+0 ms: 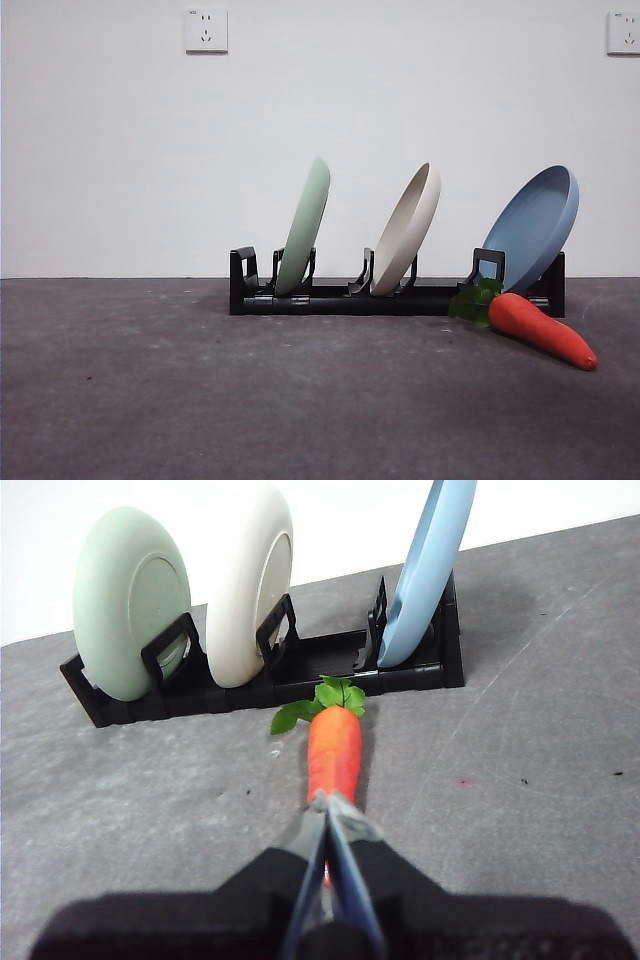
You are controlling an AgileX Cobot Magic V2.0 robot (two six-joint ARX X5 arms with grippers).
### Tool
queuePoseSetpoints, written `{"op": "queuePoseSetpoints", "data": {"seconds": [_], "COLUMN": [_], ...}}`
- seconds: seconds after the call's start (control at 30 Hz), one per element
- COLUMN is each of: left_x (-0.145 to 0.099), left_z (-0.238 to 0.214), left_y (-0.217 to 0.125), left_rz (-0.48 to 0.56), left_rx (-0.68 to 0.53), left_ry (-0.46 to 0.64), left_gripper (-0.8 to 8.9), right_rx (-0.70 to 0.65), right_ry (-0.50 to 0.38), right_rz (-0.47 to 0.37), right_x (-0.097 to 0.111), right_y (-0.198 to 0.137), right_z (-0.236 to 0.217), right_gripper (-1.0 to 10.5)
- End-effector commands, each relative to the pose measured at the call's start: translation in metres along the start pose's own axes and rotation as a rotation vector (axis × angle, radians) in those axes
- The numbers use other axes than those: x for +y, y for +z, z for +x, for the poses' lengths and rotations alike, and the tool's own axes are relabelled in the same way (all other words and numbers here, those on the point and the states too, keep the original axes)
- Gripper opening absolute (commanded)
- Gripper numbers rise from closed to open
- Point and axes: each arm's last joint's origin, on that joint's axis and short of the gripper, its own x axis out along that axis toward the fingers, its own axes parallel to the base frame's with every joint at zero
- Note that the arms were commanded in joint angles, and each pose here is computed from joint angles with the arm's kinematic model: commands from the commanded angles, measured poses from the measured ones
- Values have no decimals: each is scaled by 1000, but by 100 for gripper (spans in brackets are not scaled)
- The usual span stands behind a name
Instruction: Take the green plate from the plate rack,put the plate on the table,take the carrot from the table,put the carrot in the plate
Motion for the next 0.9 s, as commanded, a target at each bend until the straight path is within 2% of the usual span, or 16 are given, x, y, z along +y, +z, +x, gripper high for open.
{"op": "queuePoseSetpoints", "data": {"seconds": [0.03, 0.17, 0.33, 0.5, 0.7, 0.9], "left_x": [-1, -5, -13, -19, -28, -35], "left_z": [0, -6, -18, -30, -38, -40], "left_y": [0, 13, 40, 68, 98, 127], "left_rz": [-68, -110, -106, -103, -94, -53], "left_rx": [2, 0, -36, -28, 87, 180], "left_ry": [-49, -107, -196, -245, -362, -514], "left_gripper": [-6, -6, -6, -6, -6, -6], "right_rx": [-16, -58, -79, 4, 135, 323], "right_ry": [6, 18, 29, 92, 252, 338], "right_rz": [18, 95, 100, 100, 17, -77], "right_x": [0, 4, 9, 17, 30, 39], "right_y": [1, 16, 39, 65, 103, 137], "right_z": [0, -5, -12, -18, -21, -21], "right_gripper": [-10, -11, -12, -11, -12, -11]}}
